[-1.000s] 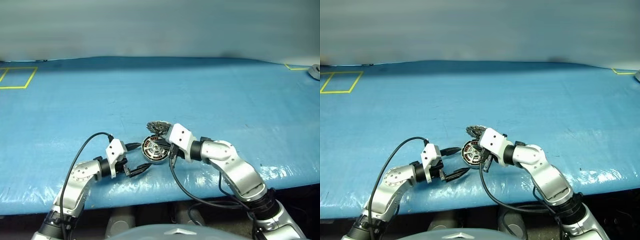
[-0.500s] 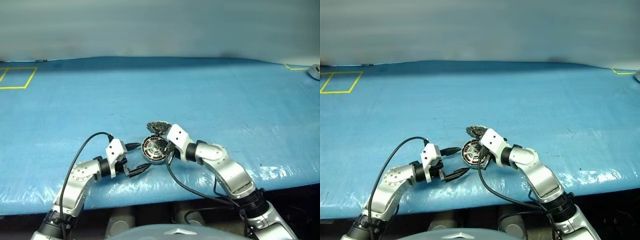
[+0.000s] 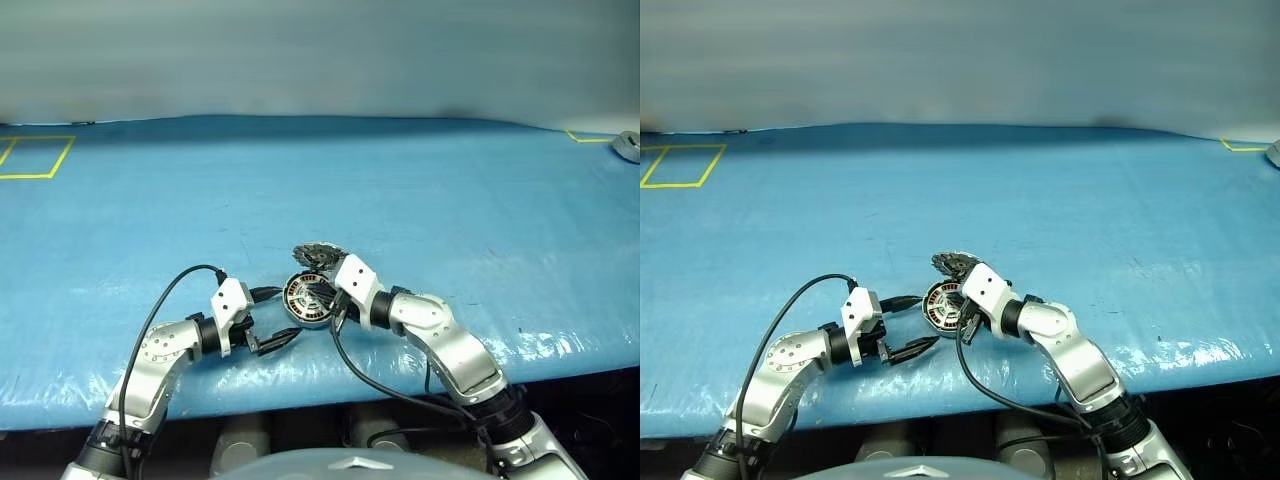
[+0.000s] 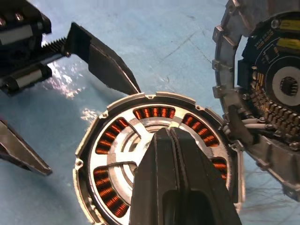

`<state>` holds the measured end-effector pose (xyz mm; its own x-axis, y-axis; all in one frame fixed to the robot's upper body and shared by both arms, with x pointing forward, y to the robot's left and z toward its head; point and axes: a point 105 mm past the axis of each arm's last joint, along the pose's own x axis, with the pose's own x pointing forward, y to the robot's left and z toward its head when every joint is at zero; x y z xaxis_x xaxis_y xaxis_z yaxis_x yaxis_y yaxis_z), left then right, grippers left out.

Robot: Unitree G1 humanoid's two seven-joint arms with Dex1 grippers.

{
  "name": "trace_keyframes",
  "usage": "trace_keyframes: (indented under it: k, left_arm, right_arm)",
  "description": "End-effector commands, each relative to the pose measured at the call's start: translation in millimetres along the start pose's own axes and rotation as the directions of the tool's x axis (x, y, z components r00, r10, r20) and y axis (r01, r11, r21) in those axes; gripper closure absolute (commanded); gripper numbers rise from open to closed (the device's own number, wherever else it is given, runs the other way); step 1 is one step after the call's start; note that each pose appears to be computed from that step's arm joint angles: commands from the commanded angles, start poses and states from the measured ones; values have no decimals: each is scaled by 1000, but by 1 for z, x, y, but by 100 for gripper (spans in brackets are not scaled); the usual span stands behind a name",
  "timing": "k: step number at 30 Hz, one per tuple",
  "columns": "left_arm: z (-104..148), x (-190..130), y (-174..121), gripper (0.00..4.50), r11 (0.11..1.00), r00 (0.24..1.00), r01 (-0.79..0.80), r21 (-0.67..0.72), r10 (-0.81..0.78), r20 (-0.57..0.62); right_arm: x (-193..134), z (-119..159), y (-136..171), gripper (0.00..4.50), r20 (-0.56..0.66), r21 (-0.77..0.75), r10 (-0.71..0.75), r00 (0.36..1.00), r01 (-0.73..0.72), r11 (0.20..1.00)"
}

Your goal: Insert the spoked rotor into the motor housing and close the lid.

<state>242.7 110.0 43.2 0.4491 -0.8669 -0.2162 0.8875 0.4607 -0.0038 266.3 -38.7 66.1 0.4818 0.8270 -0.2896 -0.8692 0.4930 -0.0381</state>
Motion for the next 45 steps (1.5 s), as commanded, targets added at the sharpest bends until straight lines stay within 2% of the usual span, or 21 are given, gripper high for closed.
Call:
trace_keyframes:
  k: [1, 5, 9, 13, 16, 19, 23, 30, 33, 38, 45]
  left_arm:
    - [11, 1, 0, 0, 1000, 999, 10, 25, -12, 46]
    - [14, 0, 5, 0, 1000, 998, -11, 26, 10, 58]
    - [14, -4, 8, 0, 999, 998, -27, 24, 26, 60]
    - [15, -5, 14, 0, 998, 996, -50, 24, 49, 68]
    - [17, -4, 17, 0, 998, 996, -55, 28, 53, 73]
    - [20, -3, 20, 0, 998, 995, -57, 35, 54, 81]
    - [22, -3, 19, 0, 999, 997, -12, 39, 9, 75]
    - [35, -15, 27, 0, 998, 997, -3, 69, -2, 82]
    - [38, -21, 25, 0, 997, 997, 8, 73, -14, 76]
    - [28, -22, 23, 0, 998, 998, -13, 53, 10, 54]
    - [21, -21, 20, 0, 1000, 999, -18, 20, 18, 39]
  right_arm:
    - [-11, 28, -4, 447, 95, -34, -4, 995, 7, 999]
    - [-36, 24, -13, 447, 59, -25, -54, 997, 55, 998]
    - [-58, 7, -27, 447, 0, 27, -157, 988, 157, 987]
    - [-81, -16, -55, 447, -75, 29, -361, 929, 364, 931]
    - [-86, -11, -72, 447, -27, 37, -479, 877, 480, 877]
    - [-78, 4, -79, 447, 45, 33, -514, 857, 513, 858]
    - [-54, 32, -75, 447, 148, 28, -435, 888, 436, 899]
    - [-28, 68, -50, 447, 231, -53, -201, 952, 219, 974]
    - [-24, 69, -40, 447, 201, -100, -105, 974, 127, 987]
    - [-21, 61, -17, 447, 130, -143, 61, 990, -42, 989]
    - [-14, 34, -1, 447, 1, -182, 122, 993, -120, 976]
